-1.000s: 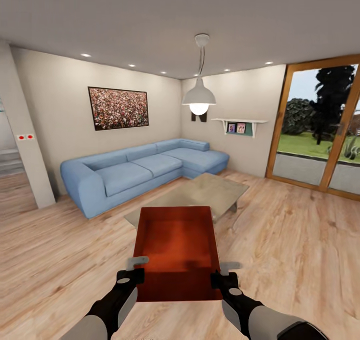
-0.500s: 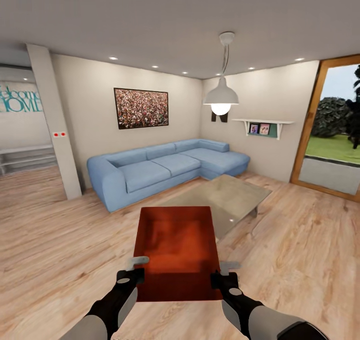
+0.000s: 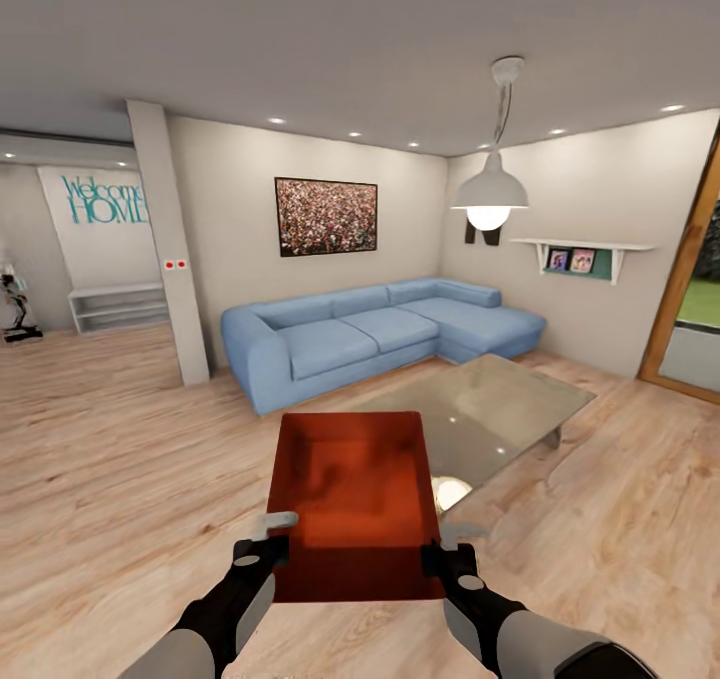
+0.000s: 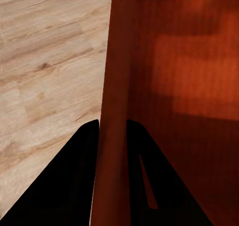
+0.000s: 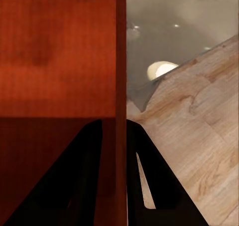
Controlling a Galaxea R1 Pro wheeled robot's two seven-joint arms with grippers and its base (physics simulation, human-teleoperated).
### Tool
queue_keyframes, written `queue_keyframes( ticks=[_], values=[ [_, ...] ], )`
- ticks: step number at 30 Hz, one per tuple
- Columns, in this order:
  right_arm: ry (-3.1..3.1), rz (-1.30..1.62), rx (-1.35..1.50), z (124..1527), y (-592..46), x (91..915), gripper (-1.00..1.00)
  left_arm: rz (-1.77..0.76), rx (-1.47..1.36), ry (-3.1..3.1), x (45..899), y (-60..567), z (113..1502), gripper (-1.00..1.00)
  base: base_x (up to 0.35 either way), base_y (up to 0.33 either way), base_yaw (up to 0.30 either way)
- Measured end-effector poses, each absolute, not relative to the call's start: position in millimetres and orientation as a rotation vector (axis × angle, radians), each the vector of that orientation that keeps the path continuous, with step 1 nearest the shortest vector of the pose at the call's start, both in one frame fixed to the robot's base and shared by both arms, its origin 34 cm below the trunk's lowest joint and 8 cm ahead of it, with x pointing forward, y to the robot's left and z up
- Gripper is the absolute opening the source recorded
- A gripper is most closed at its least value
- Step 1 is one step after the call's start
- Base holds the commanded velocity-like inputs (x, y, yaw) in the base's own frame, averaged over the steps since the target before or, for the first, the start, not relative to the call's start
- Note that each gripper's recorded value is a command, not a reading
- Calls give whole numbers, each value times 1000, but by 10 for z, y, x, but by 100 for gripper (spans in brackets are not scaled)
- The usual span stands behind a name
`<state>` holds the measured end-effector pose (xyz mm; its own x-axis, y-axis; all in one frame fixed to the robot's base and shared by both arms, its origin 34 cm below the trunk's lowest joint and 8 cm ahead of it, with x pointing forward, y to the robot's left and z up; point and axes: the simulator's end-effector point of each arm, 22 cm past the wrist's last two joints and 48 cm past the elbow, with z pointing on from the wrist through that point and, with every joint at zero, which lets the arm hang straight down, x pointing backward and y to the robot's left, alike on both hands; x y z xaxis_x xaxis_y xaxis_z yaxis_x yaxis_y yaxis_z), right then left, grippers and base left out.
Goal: Move the two storage containers from the living room to the garage. In the garage, place one container on the floor and stack the other container on top of it (either order is fine).
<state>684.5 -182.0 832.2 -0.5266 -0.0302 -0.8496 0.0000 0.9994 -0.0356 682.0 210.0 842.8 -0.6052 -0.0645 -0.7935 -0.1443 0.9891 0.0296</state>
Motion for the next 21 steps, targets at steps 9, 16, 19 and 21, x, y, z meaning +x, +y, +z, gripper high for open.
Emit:
queue_keyframes(
  ticks=[9,16,19,21],
  values=[
    [2122,-38,-20,8340,-1818,6849,-100,112,-144,2218,6825,2101,8447,-100,0,0,268],
    [2121,-38,-20,8345,-1819,6850,-100,112,-145,2218,6825,2101,8452,-100,0,0,268],
    [2120,-38,-20,8347,-1819,6851,-100,112,-145,2217,6826,2101,8454,-100,0,0,268],
    [2120,-38,-20,8348,-1818,6852,-100,112,-144,2217,6827,2102,8455,-100,0,0,268]
  ],
)
